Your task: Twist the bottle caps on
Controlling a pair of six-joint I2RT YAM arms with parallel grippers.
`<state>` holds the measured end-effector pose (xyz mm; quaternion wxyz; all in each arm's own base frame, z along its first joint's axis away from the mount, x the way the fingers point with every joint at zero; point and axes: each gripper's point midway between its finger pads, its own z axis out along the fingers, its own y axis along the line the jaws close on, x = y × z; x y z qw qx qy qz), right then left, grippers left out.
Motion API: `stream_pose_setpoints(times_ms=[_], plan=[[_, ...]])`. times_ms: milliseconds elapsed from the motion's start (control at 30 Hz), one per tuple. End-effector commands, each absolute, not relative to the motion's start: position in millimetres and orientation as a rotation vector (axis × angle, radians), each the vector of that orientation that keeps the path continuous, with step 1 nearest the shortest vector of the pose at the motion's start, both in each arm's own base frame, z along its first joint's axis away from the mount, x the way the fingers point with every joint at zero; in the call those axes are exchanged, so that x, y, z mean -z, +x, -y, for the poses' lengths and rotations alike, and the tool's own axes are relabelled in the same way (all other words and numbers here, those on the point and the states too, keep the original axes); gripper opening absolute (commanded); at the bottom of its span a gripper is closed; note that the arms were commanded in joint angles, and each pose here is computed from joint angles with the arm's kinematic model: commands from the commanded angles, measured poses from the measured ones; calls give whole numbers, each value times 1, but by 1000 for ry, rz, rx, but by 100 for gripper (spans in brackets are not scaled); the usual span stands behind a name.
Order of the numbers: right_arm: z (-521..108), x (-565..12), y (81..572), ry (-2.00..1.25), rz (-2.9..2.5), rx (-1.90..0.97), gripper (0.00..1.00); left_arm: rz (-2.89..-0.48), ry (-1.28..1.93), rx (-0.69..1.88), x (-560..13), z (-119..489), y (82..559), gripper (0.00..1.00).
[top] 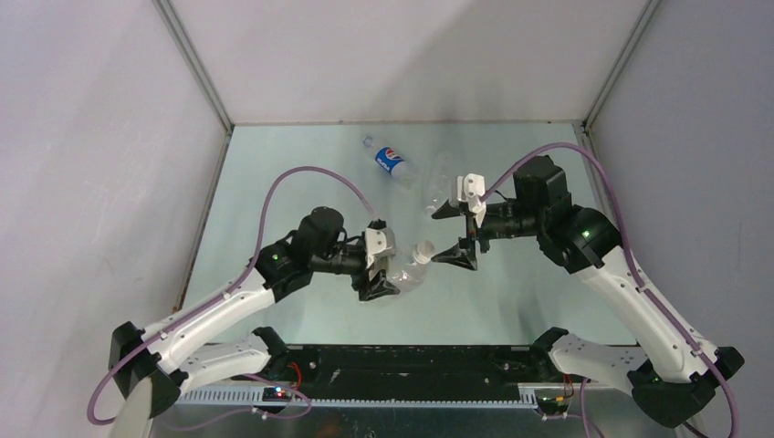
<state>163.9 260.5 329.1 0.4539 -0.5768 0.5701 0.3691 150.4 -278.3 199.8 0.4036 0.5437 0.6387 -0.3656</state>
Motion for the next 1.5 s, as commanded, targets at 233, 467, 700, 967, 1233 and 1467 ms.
stream_pose_setpoints(times_ms=[233, 467, 700, 967, 1233, 1467], plan=[[-266, -327, 140, -1553, -1270, -1051, 71, -1502, 1475, 974, -222, 283, 140, 0], [-267, -316, 140, -1572, -1311, -1051, 67, -1491, 1472, 978, -226, 284, 140, 0], [-273, -310, 140, -1592, -1321, -1039, 63, -1486, 1468, 980, -227, 284, 140, 0], [-276, -304, 140, -1602, -1348, -1039, 57, -1483, 1442, 987, -230, 286, 141, 0], [-277, -298, 144, -1599, -1385, -1029, 46, -1478, 1420, 986, -234, 288, 144, 0], [-281, -301, 152, -1498, -1495, -1035, 22, -1469, 1284, 884, -246, 290, 167, 0]])
